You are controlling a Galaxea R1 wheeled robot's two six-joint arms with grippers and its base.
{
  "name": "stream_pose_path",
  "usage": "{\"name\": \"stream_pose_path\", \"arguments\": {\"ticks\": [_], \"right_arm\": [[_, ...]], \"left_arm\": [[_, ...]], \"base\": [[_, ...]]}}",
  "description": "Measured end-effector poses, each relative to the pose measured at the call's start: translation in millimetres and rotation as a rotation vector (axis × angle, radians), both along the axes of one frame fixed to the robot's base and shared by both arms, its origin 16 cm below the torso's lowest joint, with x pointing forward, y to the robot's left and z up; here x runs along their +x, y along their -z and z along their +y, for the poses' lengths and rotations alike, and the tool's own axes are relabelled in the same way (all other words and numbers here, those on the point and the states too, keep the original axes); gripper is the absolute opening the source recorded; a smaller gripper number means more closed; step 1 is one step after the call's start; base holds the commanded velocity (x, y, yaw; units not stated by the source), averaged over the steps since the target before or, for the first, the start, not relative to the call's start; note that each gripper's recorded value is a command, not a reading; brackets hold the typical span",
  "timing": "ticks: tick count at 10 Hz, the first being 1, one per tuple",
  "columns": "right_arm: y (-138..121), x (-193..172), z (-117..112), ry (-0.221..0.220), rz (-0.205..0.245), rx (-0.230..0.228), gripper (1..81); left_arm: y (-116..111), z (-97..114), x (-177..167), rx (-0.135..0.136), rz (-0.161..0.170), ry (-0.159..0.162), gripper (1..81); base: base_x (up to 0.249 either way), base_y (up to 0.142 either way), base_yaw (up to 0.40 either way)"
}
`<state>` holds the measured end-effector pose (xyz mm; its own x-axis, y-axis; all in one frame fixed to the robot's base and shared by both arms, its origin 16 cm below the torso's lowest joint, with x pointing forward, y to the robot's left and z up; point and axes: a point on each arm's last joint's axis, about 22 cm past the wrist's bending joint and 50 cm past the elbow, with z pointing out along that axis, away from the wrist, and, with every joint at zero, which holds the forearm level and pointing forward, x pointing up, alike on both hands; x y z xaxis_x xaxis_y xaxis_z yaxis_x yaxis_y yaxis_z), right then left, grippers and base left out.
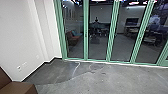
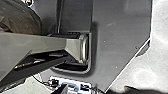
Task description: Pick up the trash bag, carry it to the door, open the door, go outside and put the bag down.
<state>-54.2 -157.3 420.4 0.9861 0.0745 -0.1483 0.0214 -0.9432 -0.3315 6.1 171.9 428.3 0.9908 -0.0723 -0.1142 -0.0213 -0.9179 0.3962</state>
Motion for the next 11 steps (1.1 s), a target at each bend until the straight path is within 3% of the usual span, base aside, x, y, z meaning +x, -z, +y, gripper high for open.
{"name": "stream_pose_path", "arguments": {"ticks": [11], "right_arm": [[0.1,0.0,-0.1,-0.003,-0.001,0.0,81.1]], "left_arm": [[0.4,4.2,-0.8,0.005,0.001,0.0,1.0]], "base": [[0.0,0.0,-0.349]]}}
